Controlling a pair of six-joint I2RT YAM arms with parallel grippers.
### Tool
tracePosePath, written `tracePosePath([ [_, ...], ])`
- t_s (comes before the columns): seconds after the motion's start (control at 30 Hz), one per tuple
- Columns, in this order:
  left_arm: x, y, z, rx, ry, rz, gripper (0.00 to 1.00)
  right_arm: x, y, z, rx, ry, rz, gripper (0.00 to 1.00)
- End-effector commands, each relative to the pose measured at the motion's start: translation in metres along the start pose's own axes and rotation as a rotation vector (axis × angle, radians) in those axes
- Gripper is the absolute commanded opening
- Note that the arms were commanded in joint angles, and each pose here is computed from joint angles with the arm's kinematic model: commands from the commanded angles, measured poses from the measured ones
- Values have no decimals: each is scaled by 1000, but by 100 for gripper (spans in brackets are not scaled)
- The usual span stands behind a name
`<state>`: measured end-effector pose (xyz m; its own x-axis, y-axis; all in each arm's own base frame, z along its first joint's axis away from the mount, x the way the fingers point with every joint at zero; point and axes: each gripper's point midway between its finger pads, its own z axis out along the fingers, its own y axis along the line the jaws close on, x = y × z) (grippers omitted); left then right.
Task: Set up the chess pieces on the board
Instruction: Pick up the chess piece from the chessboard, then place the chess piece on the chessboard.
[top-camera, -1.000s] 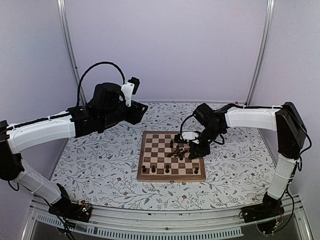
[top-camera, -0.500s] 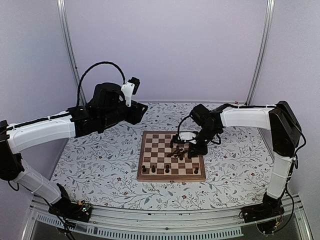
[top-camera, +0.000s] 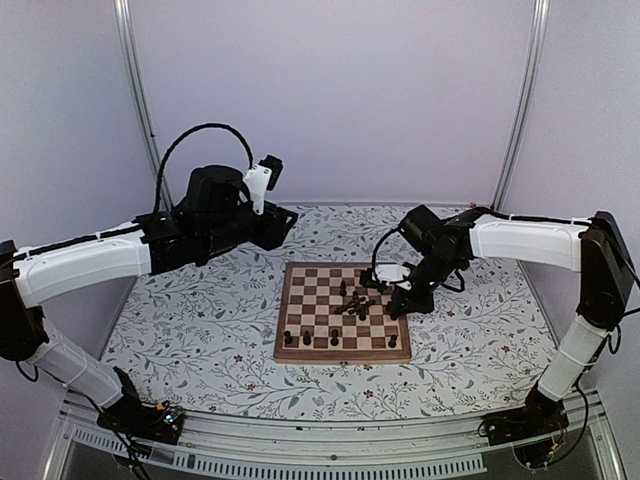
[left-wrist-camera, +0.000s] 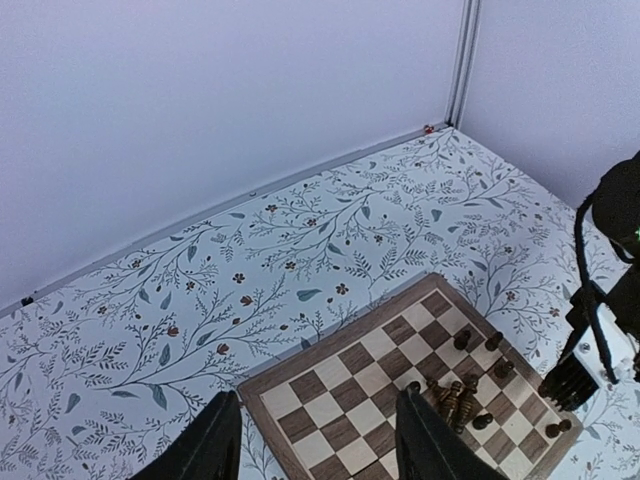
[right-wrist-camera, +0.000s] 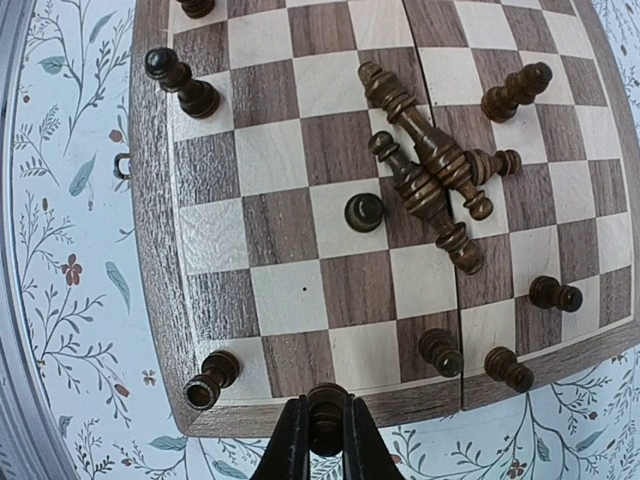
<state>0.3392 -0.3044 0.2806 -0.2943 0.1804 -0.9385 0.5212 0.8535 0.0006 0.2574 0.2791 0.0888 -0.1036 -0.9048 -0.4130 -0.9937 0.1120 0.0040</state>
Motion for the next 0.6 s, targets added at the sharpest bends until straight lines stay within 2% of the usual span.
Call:
tracePosePath([
  [0.0, -5, -2, 2, 11, -4, 14, 54, 7, 8, 5, -15, 14, 8, 1],
  [0.57, -2, -2, 5, 8, 8, 30, 54, 7, 15, 28, -102, 14, 38, 3],
])
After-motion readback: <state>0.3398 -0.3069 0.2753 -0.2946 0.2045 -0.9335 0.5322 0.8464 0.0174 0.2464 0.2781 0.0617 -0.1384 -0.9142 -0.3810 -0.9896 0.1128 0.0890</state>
